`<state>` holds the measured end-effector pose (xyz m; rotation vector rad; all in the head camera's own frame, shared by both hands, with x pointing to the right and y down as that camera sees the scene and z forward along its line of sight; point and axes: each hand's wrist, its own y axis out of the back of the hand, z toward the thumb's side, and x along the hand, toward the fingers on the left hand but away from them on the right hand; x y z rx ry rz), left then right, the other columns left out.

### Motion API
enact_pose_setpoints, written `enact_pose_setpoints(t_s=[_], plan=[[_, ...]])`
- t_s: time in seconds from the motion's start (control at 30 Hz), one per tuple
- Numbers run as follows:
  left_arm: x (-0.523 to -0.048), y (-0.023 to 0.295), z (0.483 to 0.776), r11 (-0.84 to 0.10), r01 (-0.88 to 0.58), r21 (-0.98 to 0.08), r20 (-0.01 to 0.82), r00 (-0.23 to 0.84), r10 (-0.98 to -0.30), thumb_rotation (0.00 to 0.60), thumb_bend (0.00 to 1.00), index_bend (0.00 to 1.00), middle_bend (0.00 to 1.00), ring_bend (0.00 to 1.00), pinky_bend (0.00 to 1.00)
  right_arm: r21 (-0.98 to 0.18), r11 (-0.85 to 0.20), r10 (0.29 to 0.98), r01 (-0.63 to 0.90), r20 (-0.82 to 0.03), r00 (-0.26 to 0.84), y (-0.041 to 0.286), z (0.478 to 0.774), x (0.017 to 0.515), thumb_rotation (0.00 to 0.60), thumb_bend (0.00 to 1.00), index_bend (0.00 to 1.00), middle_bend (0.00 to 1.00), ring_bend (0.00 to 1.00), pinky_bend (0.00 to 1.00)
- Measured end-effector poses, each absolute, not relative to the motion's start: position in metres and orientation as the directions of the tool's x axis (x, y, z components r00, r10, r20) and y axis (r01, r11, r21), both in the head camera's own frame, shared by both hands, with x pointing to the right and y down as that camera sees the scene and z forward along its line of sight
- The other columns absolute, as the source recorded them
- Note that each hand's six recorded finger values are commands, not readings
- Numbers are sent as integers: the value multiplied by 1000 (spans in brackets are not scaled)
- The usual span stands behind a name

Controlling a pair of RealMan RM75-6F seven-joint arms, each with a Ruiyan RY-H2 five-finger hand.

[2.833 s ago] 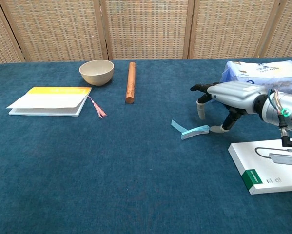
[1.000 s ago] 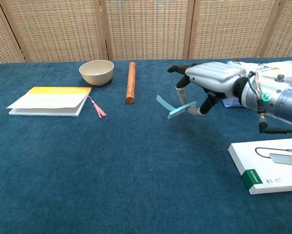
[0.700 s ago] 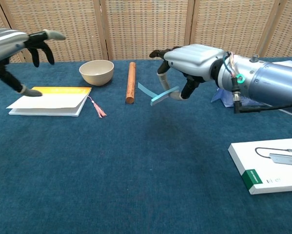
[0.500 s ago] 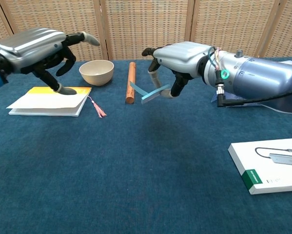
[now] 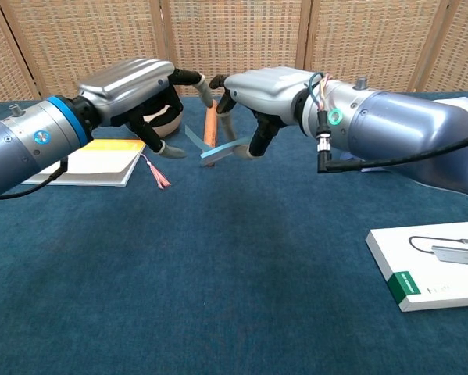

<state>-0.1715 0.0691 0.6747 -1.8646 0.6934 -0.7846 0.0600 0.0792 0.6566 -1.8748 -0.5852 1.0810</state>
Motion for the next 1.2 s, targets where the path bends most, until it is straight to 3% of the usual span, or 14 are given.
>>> enact_pose_setpoints(t_s=[0.23,0.9,1.2], plan=[[-164,67,678,-428,-183,-885,228,630,-742,600,251,419,877,914,838,-858,-513,732,-27,-454,508,81,655,61,600,466,589,5,0,35],[-155,65,675,-431,-106,-896,263,655,-709,600,316,524,877,914,838,-861,-507,738,-47,-462,492,79,656,65,600,504,589,5,0,34],[-152,66,675,-441,-123,-889,263,651,-712,600,396,576,877,914,838,-860,-508,739,-47,-463,490,78,655,69,600,516,589,5,0,34]])
